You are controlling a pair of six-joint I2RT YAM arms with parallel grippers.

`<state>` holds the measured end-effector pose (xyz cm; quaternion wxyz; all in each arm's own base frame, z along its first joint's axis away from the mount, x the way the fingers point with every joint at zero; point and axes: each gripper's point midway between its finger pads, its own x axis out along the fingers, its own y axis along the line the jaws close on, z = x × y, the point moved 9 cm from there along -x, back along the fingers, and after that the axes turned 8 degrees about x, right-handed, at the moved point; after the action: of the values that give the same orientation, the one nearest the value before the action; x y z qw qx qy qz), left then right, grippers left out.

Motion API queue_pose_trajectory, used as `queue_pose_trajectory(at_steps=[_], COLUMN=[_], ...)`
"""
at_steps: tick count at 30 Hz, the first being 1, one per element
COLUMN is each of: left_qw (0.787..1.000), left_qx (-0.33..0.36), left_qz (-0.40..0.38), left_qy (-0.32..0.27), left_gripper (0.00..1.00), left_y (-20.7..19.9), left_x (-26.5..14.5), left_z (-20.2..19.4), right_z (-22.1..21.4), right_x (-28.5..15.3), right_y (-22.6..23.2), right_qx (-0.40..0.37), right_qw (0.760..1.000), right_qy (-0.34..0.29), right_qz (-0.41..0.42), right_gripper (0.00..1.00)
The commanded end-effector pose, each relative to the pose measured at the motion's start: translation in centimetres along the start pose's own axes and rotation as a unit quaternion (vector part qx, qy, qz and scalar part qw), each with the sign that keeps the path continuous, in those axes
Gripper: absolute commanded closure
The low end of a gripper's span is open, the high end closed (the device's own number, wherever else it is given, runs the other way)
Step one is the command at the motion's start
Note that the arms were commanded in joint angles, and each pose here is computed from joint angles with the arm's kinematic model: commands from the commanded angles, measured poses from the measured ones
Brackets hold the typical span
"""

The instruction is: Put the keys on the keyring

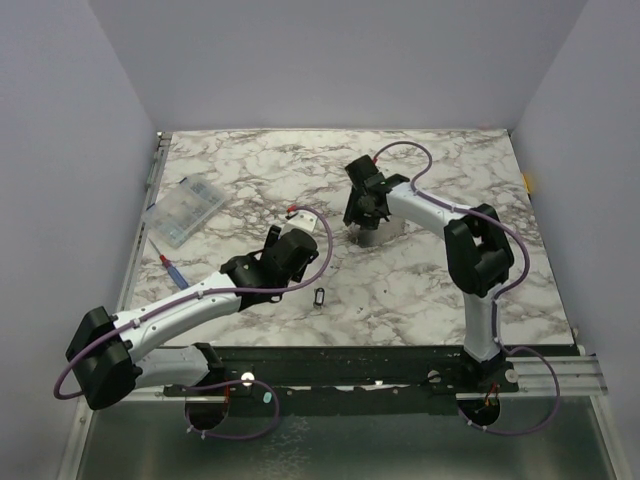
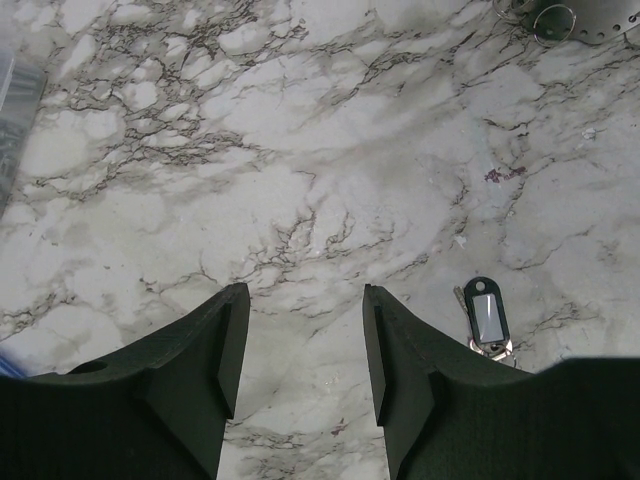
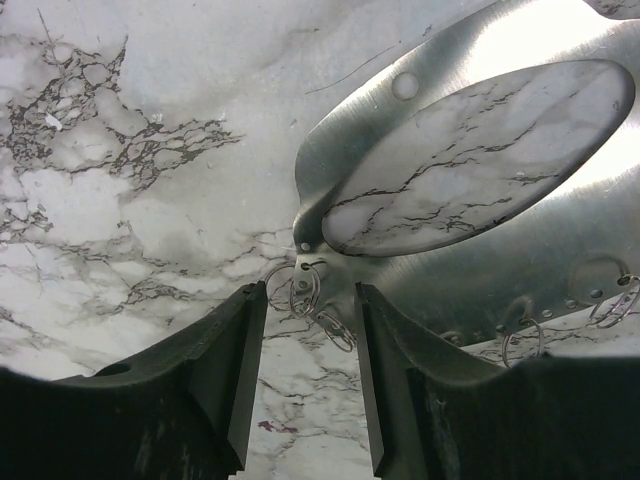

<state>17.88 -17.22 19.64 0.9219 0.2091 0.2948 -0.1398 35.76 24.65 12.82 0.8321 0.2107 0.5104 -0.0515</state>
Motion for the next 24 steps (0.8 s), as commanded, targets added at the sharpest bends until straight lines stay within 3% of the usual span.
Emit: queue_pose_trajectory(at_steps=[1, 9, 18, 21, 24], left_qw=[1.0, 1.0, 1.0, 1.0, 1.0], left_qx=[-0.003, -0.008, -0.01, -0.01, -0.009], left_qz=[0.014, 0.015, 0.015, 0.016, 0.017], left_qy=[-0.012, -0.019, -0.023, -0.024, -0.024], left_gripper=[0.46, 0.46, 0.46, 0.46, 0.47], left_y=[0.6, 0.7, 0.9, 0.9, 0.9], left_x=[-0.5, -0.7, -0.9, -0.9, -1.0], left_z=[0.2, 0.4, 0.5, 0.5, 0.5], right_z=[-0.3, -1.0, -1.1, -1.2, -1.3], right_x=[1.0, 2.1, 2.4, 2.5, 2.7], right_y=[0.0, -0.2, 0.1, 0.1, 0.2], right_qx=[0.018, 0.031, 0.033, 0.034, 0.036], right_qw=[1.0, 0.999, 0.999, 0.999, 0.999], right_qy=[0.008, 0.023, 0.019, 0.019, 0.021], right_qz=[-0.024, -0.029, -0.029, -0.028, -0.027], right_gripper=[0.52, 0.64, 0.66, 0.77, 0.77])
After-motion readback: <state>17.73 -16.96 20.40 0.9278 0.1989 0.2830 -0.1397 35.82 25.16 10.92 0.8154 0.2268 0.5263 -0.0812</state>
